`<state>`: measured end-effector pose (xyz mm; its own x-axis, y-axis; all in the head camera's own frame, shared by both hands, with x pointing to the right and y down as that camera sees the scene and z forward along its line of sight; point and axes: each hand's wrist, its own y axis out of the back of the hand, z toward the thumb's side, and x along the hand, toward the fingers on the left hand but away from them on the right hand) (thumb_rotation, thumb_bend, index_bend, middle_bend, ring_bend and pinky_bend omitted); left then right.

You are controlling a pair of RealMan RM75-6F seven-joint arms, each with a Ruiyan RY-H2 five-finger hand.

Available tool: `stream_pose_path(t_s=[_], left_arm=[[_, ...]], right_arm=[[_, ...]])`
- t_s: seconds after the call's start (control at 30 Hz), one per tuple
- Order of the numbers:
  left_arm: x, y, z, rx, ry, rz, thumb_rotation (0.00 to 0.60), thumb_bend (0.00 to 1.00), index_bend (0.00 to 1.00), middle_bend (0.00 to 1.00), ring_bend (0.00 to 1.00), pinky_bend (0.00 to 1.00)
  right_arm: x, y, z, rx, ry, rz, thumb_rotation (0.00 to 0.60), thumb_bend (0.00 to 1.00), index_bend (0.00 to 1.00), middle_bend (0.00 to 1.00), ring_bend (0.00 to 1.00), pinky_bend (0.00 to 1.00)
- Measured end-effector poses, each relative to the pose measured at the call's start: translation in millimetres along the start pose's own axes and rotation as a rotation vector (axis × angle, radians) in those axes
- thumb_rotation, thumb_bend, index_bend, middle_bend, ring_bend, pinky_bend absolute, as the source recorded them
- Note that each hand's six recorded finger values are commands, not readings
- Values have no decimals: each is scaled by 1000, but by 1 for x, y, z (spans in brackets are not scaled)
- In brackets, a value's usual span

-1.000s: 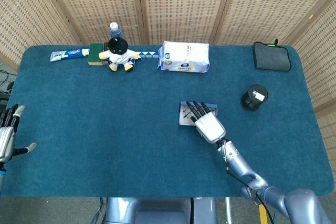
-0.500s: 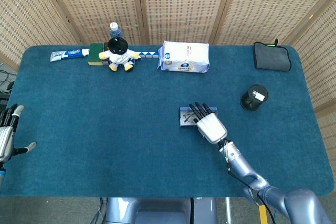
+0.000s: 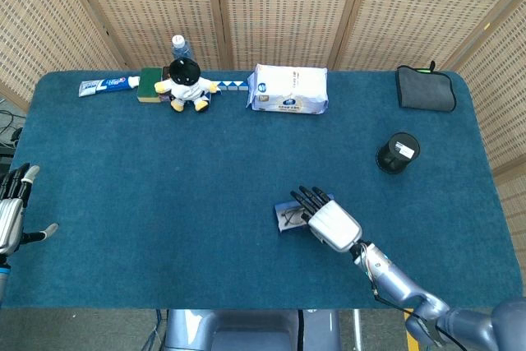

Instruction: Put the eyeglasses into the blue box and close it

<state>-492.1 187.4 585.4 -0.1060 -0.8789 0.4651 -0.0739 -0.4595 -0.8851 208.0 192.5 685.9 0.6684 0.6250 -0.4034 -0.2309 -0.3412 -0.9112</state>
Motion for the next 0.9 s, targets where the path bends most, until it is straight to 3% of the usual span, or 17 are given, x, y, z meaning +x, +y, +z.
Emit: stream_pose_path(t_s=[0.3,0.9], left_arm=[[0,-2,1,4,0,-7,600,0,0,0,0,0],[1,-5,-1,10,12,-19,600,0,0,0,0,0]], right_arm=[[24,6,12,65,73,63,600,620,675,90,25,167],[-15,-3,17,185,97,153,600,620,675,90,25,167]])
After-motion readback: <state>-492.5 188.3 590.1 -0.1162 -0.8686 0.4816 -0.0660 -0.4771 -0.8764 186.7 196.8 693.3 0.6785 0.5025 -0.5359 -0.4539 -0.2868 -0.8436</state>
